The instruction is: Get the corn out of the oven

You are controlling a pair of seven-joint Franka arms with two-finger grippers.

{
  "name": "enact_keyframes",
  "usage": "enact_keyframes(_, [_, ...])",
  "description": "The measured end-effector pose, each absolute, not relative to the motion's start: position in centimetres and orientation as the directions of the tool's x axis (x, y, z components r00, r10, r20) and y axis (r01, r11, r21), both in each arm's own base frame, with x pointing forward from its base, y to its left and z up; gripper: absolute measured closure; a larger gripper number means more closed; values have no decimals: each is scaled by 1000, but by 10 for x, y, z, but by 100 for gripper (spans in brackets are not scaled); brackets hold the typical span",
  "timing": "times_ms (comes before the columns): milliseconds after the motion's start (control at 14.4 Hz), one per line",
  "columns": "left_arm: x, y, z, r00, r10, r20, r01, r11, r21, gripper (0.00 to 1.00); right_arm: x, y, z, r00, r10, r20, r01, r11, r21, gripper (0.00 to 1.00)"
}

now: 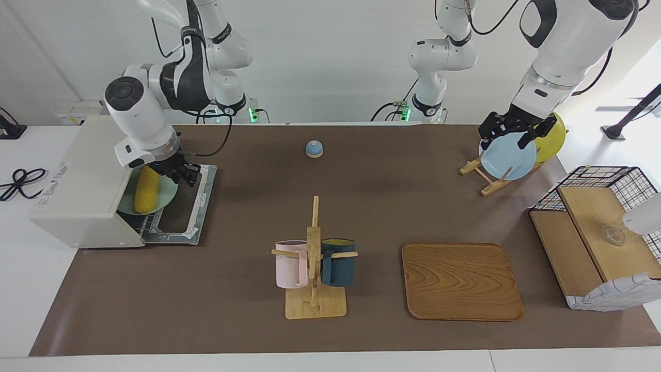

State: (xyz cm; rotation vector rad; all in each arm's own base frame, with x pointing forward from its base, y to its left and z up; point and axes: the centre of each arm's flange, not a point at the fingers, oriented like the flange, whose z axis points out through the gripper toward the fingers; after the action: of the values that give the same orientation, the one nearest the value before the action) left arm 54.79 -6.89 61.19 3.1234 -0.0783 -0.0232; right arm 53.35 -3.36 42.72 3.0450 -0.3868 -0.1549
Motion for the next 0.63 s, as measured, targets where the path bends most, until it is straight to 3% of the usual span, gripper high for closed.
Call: enact_keyframes(626, [548,-70,612,999,-52,-14,-51,-999,18,0,519,-68,386,979,-191,-66,-187,-980,63,52])
